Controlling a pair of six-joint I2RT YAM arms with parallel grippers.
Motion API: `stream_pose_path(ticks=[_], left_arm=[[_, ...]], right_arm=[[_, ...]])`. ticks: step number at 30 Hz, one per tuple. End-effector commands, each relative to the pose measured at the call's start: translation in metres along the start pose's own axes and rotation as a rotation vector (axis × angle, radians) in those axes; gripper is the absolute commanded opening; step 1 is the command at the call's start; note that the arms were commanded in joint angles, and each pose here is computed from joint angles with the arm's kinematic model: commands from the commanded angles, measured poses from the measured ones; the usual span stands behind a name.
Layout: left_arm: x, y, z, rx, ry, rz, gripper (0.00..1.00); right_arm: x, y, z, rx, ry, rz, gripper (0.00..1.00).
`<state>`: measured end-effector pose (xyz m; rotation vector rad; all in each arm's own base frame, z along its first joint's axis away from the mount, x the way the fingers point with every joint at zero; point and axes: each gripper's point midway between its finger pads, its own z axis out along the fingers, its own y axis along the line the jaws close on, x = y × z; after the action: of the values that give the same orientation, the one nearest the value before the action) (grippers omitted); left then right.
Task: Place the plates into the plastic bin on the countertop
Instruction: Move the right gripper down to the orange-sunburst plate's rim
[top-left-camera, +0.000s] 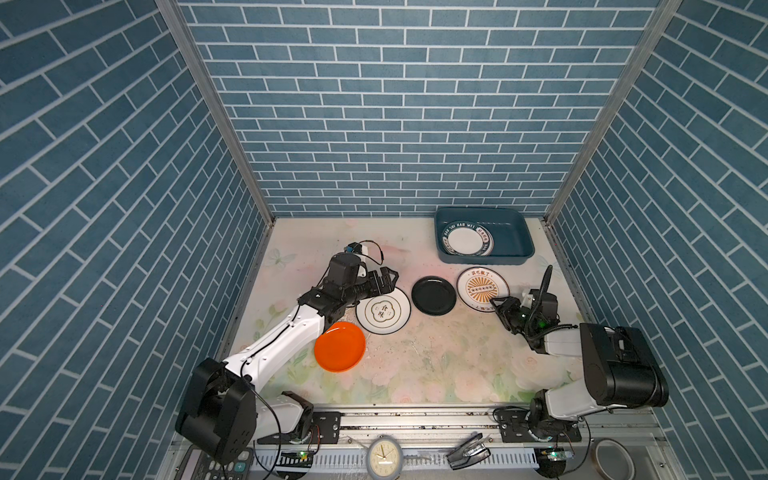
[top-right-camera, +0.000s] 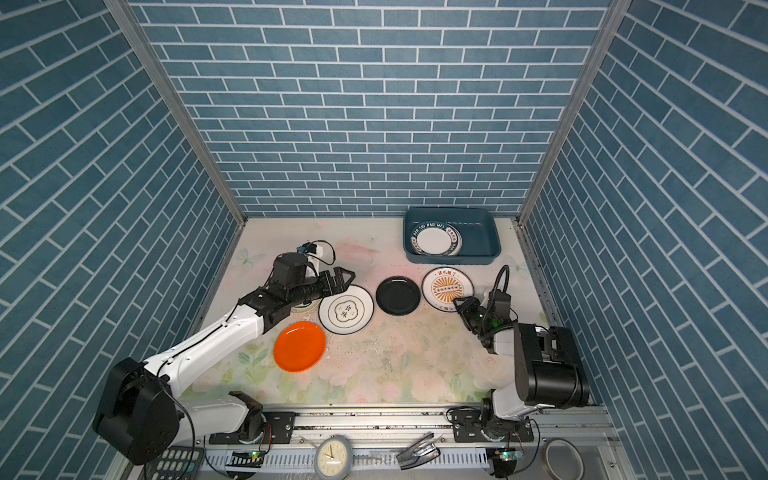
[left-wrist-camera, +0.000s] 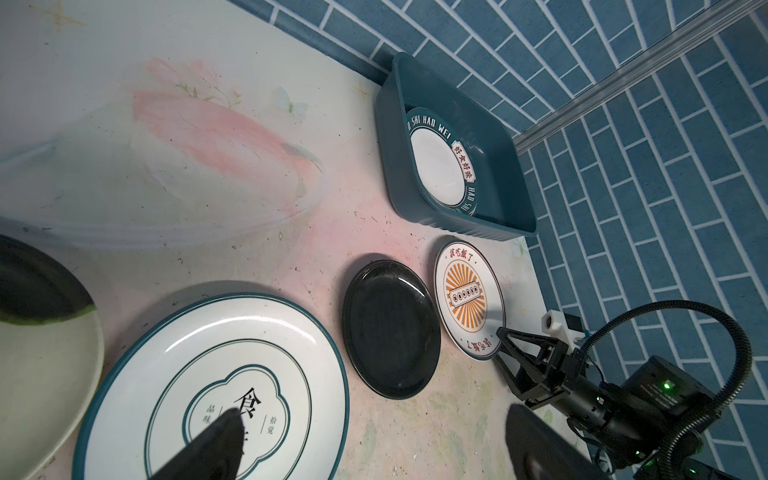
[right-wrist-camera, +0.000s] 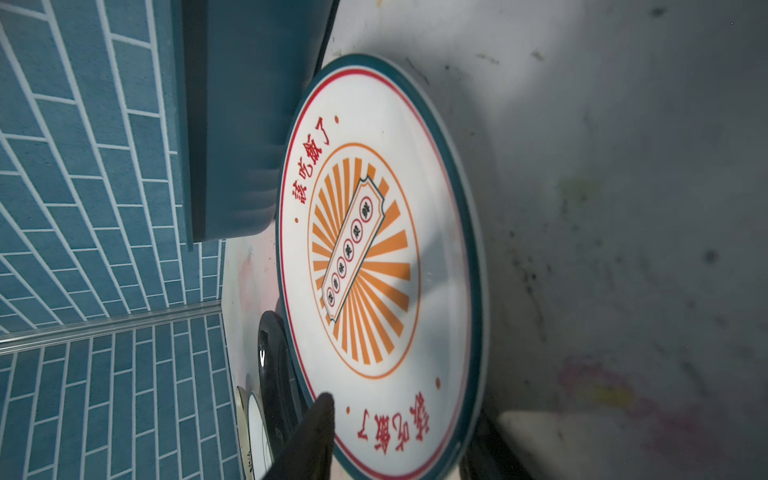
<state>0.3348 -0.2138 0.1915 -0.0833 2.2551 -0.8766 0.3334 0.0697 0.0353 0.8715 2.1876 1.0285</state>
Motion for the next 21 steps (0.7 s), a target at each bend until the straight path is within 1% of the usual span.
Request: stream_pose_path(ticks=[1, 4, 8, 9, 11, 13, 21], left_arm=[[-0.007, 0.000, -0.003, -0.020, -0.004, 0.019, 1.00], [-0.009, 0.001, -0.003, -0.032, -0.011, 0.021, 1.00], [-0.011, -0.002, 0.002, -0.024, 0.000, 0.019, 1.00], [-0.011, -0.002, 0.003, -0.023, 0.004, 0.017, 1.00], [-0.011, -0.003, 0.006, -0.019, 0.010, 0.013, 1.00], [-0.010, -0.003, 0.008, -0.016, 0.018, 0.010, 0.99], [-0.007, -0.001, 0.011, -0.015, 0.024, -0.010, 1.00]], right_arm=[[0.006, -0.025, 0.000, 0.094, 0.007, 0.029, 0.43], [0.006, -0.028, -0.001, 0.103, 0.000, 0.027, 0.37], [0.004, -0.029, -0.002, 0.108, -0.017, 0.025, 0.18], [0.003, -0.030, -0.002, 0.110, -0.020, 0.026, 0.14], [0.002, -0.033, -0.002, 0.125, -0.023, 0.031, 0.11], [0.000, -0.034, -0.003, 0.135, -0.025, 0.037, 0.04], [-0.004, -0.032, -0.011, 0.129, -0.043, 0.047, 0.00]])
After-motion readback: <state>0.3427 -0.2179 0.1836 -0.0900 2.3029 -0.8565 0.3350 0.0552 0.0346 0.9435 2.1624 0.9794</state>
